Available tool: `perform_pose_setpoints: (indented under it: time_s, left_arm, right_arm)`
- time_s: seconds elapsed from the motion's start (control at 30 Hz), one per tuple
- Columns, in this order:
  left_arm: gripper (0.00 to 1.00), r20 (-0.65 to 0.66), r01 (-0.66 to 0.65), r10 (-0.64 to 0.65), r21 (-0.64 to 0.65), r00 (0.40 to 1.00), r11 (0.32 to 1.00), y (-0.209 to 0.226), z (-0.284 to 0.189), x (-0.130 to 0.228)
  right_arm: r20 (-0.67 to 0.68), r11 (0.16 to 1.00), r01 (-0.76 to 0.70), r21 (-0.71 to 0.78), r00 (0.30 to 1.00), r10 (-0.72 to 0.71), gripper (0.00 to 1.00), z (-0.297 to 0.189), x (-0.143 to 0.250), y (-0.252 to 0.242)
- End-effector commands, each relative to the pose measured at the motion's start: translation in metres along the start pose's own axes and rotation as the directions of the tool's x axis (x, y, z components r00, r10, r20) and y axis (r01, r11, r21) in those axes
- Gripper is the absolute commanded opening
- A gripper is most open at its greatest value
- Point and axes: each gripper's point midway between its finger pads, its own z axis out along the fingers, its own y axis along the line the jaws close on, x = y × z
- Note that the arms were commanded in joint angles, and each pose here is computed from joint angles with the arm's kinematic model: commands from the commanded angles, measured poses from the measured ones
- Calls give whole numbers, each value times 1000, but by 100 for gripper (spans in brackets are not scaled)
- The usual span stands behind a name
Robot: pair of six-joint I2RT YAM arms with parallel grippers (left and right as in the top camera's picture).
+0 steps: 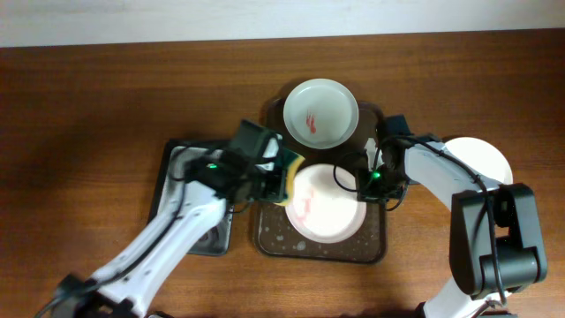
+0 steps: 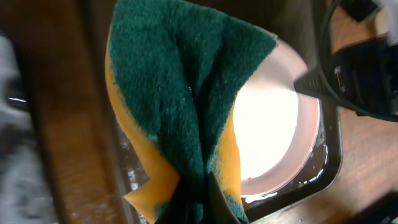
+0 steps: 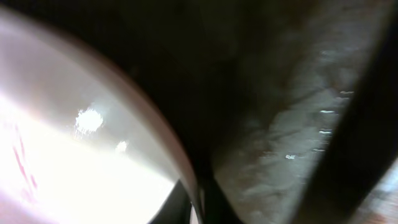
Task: Clean dirty plates on tray and stack at the side
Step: 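Scrub the tilted plate with the sponge held in the left gripper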
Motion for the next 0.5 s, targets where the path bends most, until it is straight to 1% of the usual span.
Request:
perform_pose_setpoints:
  time_s: [0.0,0.13,0.2,0.27,0.33,0.37,0.4,0.47]
  left_arm:
    - [0,-75,48,-46,33,996,998,-24,37,13]
    - [0,-90,46,-41,55,995,997,-47,73,19]
    - [0,-78,47,-47,-2,996,999,-42,97,20]
    - [0,-83,36,-35,5,996,999,-44,122,23]
    - [0,-115,30,-31,-10,993,1000,-40,146,34]
    - [0,-149,32,-38,-45,988,998,-30,157,44]
    - [0,-173,29,-49,-117,984,993,-14,162,54]
    - [0,-165,25,-78,-306,983,952,22,155,60]
  right_arm:
    - [-60,1000,-1,10,998,2,4,17,13,-6]
    - [-54,1000,-4,10,999,4,4,12,14,-4]
    - [-61,1000,-9,11,998,9,4,12,16,-5]
    - [-64,1000,-9,12,998,10,4,12,16,-5]
    - [-64,1000,-9,12,998,10,4,12,16,-5]
    - [-64,1000,-9,12,998,10,4,12,16,-5]
    - [-67,1000,-10,13,998,11,4,12,17,-5]
    - [-75,1000,-13,14,997,14,4,12,19,-5]
